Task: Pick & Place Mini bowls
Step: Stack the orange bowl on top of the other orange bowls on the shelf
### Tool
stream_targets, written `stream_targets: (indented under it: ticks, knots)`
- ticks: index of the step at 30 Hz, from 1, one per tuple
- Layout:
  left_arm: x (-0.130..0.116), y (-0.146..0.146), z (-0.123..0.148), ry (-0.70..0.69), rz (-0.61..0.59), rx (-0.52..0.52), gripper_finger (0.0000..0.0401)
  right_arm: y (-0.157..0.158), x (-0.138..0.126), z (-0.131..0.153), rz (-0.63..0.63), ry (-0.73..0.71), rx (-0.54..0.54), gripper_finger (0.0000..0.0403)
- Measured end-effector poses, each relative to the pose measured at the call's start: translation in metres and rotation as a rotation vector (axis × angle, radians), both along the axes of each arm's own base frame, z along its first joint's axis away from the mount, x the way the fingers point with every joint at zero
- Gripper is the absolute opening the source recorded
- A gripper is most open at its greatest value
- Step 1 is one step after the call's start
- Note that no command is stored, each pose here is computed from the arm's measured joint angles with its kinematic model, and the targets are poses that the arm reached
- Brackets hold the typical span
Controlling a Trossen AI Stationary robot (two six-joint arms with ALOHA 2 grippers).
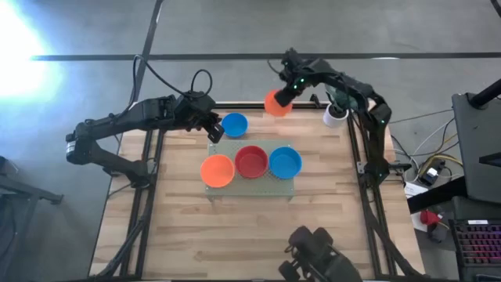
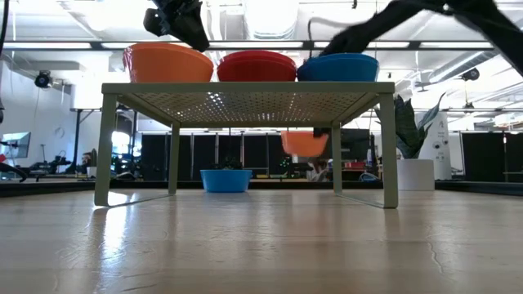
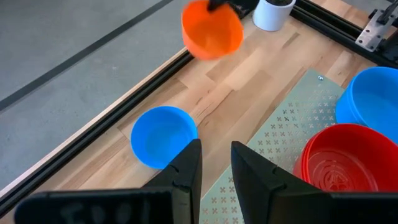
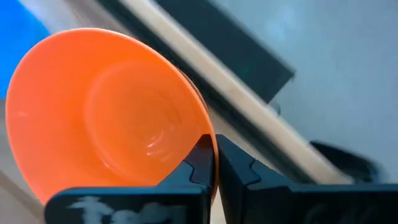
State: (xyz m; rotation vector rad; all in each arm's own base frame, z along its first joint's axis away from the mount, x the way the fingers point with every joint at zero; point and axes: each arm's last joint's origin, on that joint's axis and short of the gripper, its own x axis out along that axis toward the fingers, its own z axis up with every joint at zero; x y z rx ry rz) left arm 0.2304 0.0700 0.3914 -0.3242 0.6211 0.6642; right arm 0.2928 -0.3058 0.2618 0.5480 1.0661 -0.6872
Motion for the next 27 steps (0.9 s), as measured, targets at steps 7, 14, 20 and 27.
stream_targets:
  ticks: [7,14,20,27]
  knots:
    - [0.001,0.000,0.000,0.013,-0.014,0.021,0.0078,0.036,-0.007,0.083,0.009,-0.109,-0.218,0.0008]
    - [0.003,0.001,0.001,0.030,-0.063,0.081,0.0078,0.092,0.002,0.131,0.063,-0.159,-0.400,0.0008]
    - [0.011,0.002,0.008,-0.004,-0.140,0.189,0.0078,0.128,0.020,0.143,0.120,-0.184,-0.487,0.0008]
    - [0.021,-0.001,0.017,0.000,-0.273,0.402,0.0078,0.150,0.036,0.145,0.158,-0.188,-0.562,0.0008]
